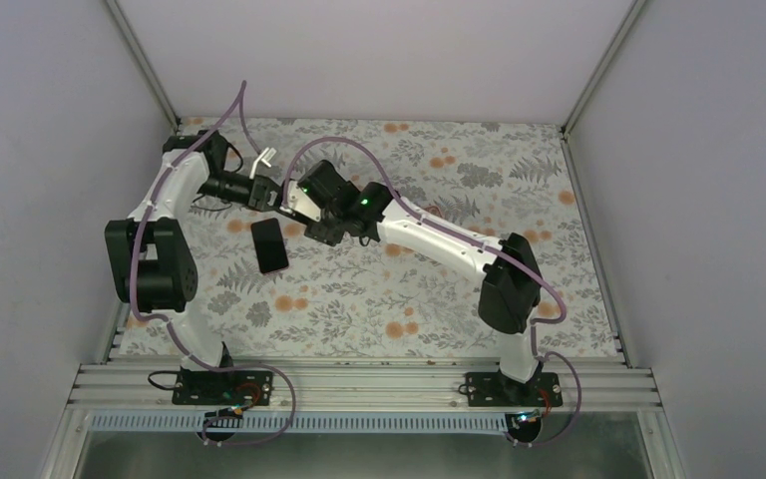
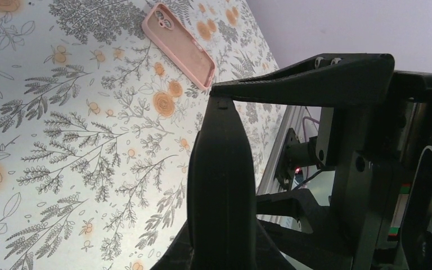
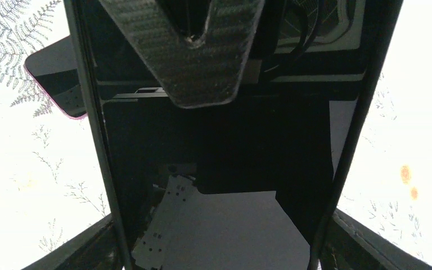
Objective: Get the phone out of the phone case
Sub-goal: Pick up the phone at the center of the board, then remove the phone case from the phone.
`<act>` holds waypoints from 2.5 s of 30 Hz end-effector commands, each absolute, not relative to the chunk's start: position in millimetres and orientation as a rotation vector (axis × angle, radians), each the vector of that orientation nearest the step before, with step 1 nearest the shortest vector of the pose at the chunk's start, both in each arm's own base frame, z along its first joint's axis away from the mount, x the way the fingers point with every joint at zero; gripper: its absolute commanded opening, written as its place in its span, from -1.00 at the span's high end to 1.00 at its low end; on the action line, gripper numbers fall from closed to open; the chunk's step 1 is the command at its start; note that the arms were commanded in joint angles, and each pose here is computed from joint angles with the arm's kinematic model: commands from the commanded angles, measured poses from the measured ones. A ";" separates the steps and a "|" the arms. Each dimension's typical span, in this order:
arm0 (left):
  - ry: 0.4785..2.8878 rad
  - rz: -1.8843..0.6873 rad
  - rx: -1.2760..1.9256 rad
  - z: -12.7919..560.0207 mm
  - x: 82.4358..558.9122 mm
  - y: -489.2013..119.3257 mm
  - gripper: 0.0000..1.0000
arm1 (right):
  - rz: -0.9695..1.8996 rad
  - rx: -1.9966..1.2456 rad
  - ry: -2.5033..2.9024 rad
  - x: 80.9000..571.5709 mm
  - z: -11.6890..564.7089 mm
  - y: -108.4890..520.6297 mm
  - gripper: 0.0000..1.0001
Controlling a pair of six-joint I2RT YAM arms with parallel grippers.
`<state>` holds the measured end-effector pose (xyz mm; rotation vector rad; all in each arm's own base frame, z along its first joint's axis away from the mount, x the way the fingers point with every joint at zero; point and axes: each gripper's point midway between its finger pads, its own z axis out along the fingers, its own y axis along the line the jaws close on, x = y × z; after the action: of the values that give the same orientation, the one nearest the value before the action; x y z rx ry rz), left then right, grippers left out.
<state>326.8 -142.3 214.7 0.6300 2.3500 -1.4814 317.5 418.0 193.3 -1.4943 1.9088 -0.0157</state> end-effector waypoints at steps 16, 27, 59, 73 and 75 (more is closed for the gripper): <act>2.080 -1.213 1.084 274.6 304.0 -173.2 0.95 | 0.606 -1.684 1.904 258.1 258.0 329.7 -1.00; 1.821 -0.942 1.531 312.7 242.3 -222.6 0.95 | 0.652 -1.885 2.029 235.1 208.7 292.7 -1.00; 1.800 -0.871 1.648 298.8 209.7 -223.1 0.95 | 0.907 -1.904 1.992 232.6 198.6 294.0 -0.98; 1.779 -0.911 1.648 302.9 204.5 -227.9 0.95 | 0.941 -1.886 2.015 244.2 191.2 300.8 -0.96; 1.779 -0.911 1.648 302.9 203.2 -227.7 0.95 | 0.939 -1.887 2.020 246.0 189.1 300.0 -0.96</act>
<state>211.3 -218.1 290.6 1.6479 1.8636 -0.8433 240.1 296.3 183.8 -1.9000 2.0511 0.9052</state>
